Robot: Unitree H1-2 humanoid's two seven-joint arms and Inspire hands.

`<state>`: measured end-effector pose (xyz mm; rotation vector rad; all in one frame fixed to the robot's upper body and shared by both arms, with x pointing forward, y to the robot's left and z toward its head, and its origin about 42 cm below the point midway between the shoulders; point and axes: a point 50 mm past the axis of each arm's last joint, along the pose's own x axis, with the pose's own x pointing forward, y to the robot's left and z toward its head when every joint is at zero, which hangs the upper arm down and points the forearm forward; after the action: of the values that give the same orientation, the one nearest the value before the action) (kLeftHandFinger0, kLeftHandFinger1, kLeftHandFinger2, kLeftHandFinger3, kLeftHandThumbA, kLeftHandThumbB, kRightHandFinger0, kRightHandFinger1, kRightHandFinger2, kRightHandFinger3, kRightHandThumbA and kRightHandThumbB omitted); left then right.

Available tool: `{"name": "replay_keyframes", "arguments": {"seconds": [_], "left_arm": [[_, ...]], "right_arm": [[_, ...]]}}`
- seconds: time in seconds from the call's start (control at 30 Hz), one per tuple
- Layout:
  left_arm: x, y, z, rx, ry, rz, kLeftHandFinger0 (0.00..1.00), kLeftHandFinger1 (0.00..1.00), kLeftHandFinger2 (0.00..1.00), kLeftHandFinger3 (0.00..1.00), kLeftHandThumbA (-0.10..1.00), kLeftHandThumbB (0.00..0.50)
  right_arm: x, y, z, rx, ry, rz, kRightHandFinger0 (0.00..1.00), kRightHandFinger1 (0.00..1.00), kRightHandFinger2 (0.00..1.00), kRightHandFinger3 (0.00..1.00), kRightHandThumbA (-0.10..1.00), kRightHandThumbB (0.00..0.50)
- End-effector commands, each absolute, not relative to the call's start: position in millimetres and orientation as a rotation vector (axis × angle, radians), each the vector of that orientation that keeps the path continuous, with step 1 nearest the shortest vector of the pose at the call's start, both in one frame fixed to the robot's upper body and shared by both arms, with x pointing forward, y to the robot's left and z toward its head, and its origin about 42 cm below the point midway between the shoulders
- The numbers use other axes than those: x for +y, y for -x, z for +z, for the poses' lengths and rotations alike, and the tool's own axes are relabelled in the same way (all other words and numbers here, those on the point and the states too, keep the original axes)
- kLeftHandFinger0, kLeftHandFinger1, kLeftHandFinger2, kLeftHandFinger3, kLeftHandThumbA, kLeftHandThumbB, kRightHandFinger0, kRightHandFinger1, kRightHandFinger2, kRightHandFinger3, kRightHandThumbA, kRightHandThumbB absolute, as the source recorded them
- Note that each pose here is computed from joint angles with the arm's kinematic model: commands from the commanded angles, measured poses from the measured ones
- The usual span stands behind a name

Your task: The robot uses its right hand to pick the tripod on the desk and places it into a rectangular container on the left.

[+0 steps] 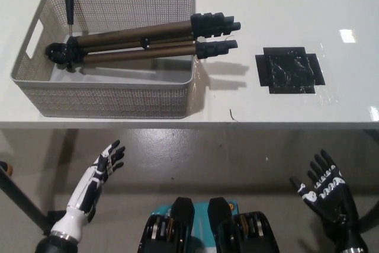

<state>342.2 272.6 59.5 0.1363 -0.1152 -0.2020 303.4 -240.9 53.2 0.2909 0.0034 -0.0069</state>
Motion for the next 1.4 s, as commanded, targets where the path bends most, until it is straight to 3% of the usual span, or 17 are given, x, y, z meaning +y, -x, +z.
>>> {"name": "replay_keyframes", "arguments": {"seconds": [0.0, 0.2, 0.5, 1.0, 1.37], "left_arm": [[280, -352, 69, -0.154, -0.138, -0.191, 1.00, 1.00, 1.00, 1.00, 1.00, 0.500], [279, -355, 70, -0.144, -0.124, -0.194, 1.00, 1.00, 1.00, 1.00, 1.00, 0.500], [278, -356, 69, -0.128, -0.125, -0.196, 1.00, 1.00, 1.00, 1.00, 1.00, 0.500], [279, -353, 68, -0.118, -0.125, -0.196, 1.00, 1.00, 1.00, 1.00, 1.00, 0.500], [279, -351, 70, -0.126, -0.141, -0.191, 1.00, 1.00, 1.00, 1.00, 1.00, 0.500]], "right_arm": [[-244, -315, 66, -0.067, -0.320, 0.067, 1.00, 1.00, 1.00, 1.00, 0.94, 0.184], [-246, -316, 66, -0.055, -0.322, 0.067, 1.00, 1.00, 1.00, 1.00, 0.92, 0.194], [-248, -320, 66, -0.041, -0.309, 0.095, 1.00, 1.00, 1.00, 1.00, 0.93, 0.247], [-246, -325, 67, -0.020, -0.202, 0.138, 1.00, 1.00, 1.00, 1.00, 0.94, 0.191], [-243, -327, 68, -0.034, -0.166, 0.145, 1.00, 1.00, 1.00, 1.00, 0.95, 0.198]]}}
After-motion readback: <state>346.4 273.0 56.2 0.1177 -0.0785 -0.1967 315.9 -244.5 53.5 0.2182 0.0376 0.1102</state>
